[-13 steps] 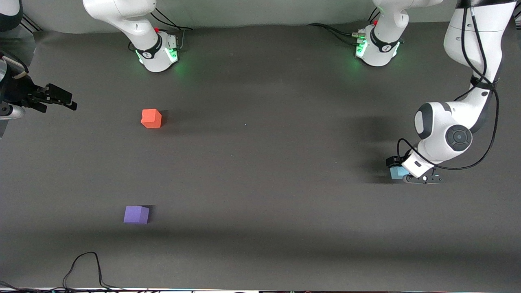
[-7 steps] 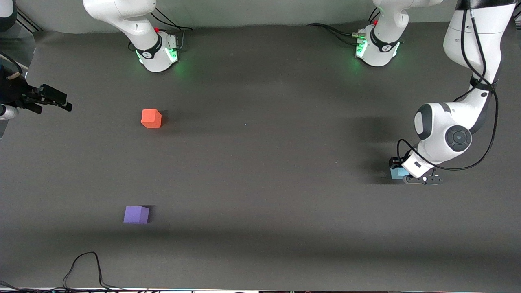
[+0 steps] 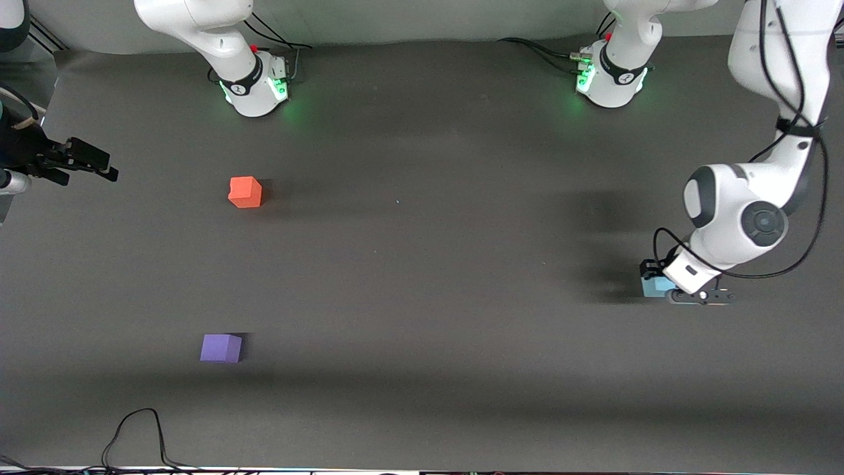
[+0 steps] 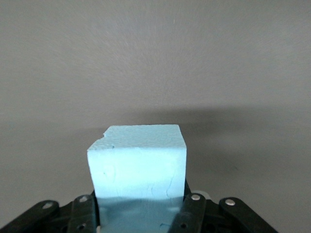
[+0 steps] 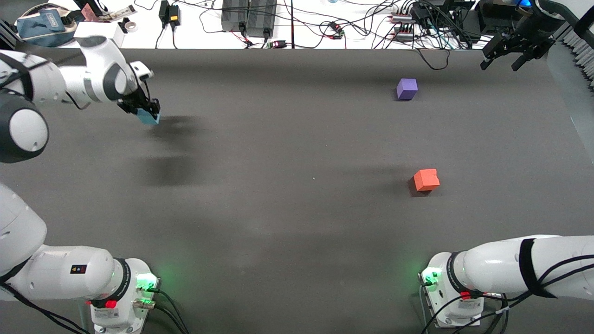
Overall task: Place blue block between orange and purple blocks
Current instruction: 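Lift the blue cube and carry it toward the table's middle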
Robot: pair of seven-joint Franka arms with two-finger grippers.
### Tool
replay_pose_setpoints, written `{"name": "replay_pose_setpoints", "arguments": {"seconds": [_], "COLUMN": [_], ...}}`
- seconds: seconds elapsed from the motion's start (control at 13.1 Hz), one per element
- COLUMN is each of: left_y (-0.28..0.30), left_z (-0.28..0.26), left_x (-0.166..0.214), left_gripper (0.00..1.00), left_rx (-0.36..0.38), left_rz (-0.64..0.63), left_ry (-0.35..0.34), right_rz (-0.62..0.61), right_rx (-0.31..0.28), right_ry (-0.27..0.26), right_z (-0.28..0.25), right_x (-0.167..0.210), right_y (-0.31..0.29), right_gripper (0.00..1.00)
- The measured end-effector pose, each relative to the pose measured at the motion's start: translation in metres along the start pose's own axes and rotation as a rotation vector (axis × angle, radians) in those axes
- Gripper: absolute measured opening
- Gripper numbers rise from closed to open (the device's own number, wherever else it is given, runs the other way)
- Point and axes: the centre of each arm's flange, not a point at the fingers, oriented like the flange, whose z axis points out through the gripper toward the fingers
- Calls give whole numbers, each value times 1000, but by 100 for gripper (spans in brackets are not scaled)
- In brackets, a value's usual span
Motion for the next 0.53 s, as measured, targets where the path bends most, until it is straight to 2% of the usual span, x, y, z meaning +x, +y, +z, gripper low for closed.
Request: {"name": "replay_pose_setpoints", "arguments": {"seconds": [0.23,0.38,0.53], "left_y": [16,57,115], "left_z": [-98,-154,-188], "left_x": [1,0,0], "left_gripper": [56,56,56], "left_rx": [-3,-3,-9], "left_rz": [-25,-57,-101], "left_ry": [-34,-53,-49], "right_rz": [-5,-4,-5], "right_rx": [-1,-1,-1], "right_ry": [-1,-3,2], "right_z": [1,2,2], "right_x": [0,0,1], "right_y": [-2,-2,-2], "right_gripper": [100,100,100]}}
